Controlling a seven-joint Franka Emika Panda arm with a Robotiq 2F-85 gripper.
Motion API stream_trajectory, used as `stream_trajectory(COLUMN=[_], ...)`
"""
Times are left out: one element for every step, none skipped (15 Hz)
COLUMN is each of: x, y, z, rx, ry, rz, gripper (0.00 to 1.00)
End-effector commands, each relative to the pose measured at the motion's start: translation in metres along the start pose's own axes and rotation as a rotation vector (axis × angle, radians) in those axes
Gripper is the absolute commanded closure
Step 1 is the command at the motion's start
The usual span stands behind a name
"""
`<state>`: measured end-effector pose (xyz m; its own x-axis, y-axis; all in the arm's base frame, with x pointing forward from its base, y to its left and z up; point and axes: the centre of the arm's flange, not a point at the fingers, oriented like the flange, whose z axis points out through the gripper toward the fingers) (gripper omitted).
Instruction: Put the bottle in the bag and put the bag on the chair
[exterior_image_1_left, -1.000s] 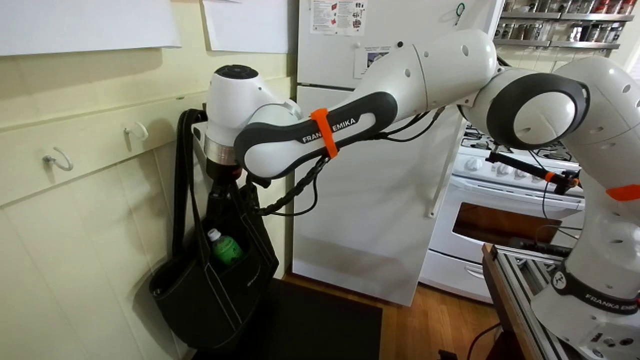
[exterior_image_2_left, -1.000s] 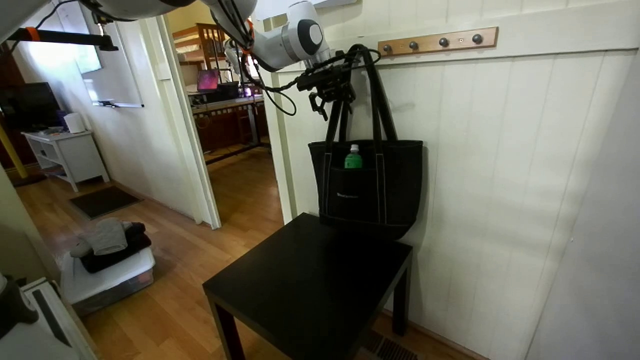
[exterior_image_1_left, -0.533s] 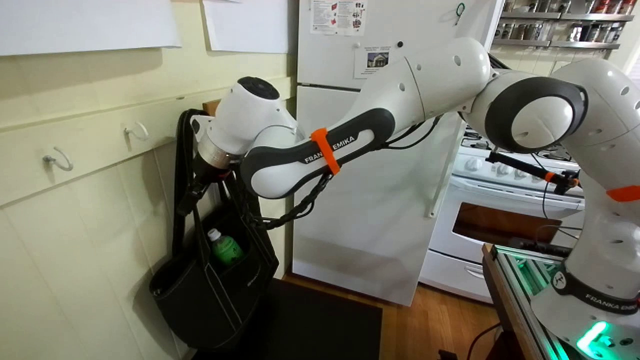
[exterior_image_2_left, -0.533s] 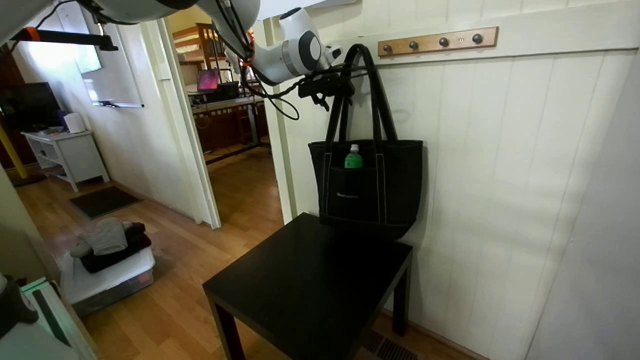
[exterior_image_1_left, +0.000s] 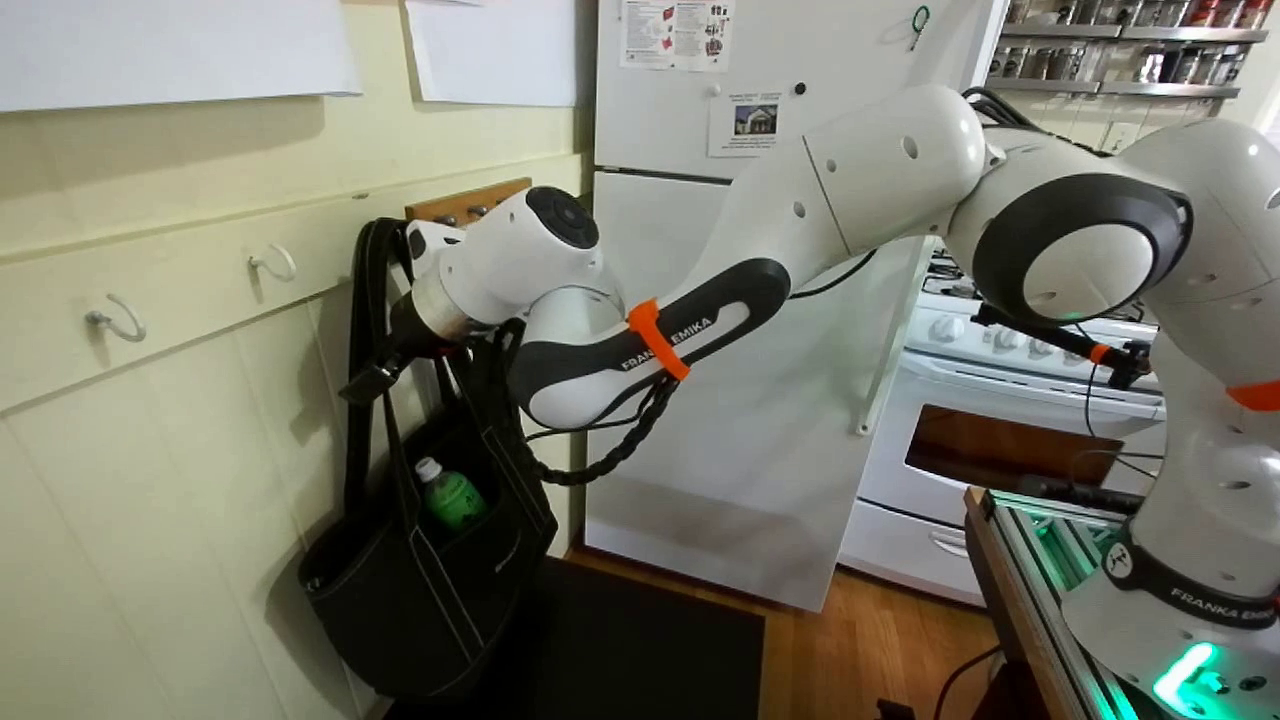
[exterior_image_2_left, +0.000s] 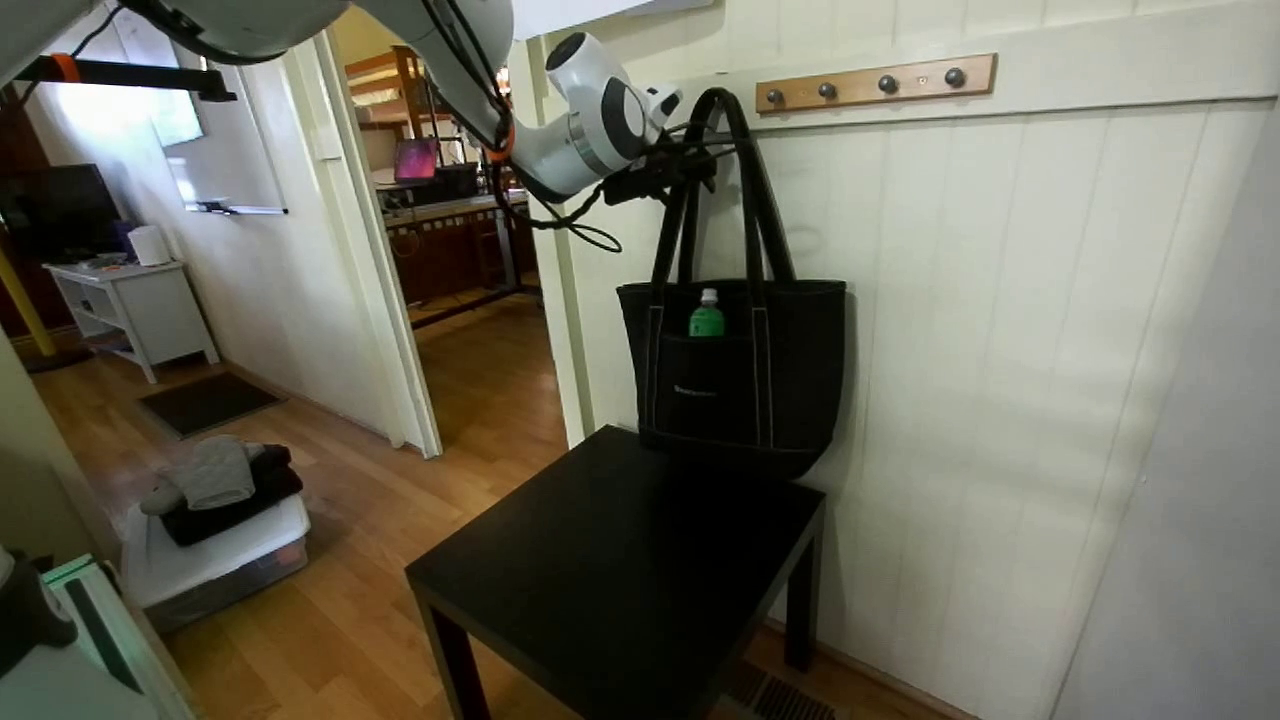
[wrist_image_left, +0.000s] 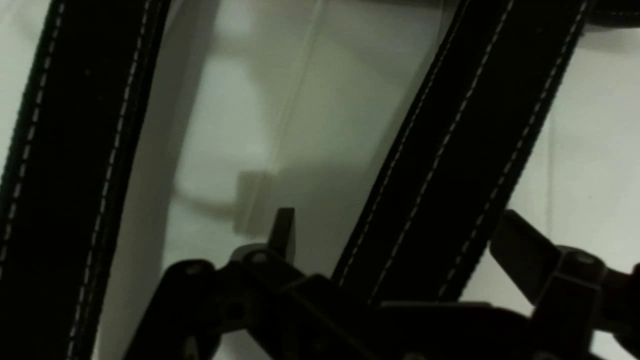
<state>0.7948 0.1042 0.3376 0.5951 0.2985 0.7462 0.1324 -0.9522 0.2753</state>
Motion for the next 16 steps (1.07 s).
stream_trajectory(x=[-0.014, -0.014, -0.015, -0.015, -0.015, -0.016, -0.016, -0.016, -0.017, -0.017, -0.017, -0.017, -0.016, -0.016, -0.015, -0.016], y=[-0.009, -0.009, -0.009, -0.009, -0.008, -0.007, -0.006, -0.004, -0.003, -0.002, 0.000, 0.001, 0.001, 0.001, 0.001, 0.002], z=[-0.012, -0.013, -0.013, -0.013, -0.014, -0.015, -0.016, -0.017, -0.018, -0.019, -0.021, -0.022, -0.025, -0.027, -0.031, -0.033], rx=[-0.031, -0.037, -0.040, -0.047, -0.055, -0.059, -0.068, -0.076, -0.085, -0.093, -0.100, -0.106, -0.111, -0.114, -0.116, -0.121], ry=[0.060, 0.074, 0.087, 0.099, 0.108, 0.116, 0.123, 0.128, 0.136, 0.141, 0.148, 0.152, 0.158, 0.161, 0.163, 0.169], rz=[0.020, 0.023, 0.028, 0.030, 0.031, 0.032, 0.032, 0.033, 0.034, 0.033, 0.033, 0.033, 0.030, 0.026, 0.025, 0.026], gripper=[0.00, 0.00, 0.00, 0.25, 0.26, 0.32, 0.42, 0.50, 0.56, 0.65, 0.72, 0.81, 0.88, 0.96, 0.99, 1.00])
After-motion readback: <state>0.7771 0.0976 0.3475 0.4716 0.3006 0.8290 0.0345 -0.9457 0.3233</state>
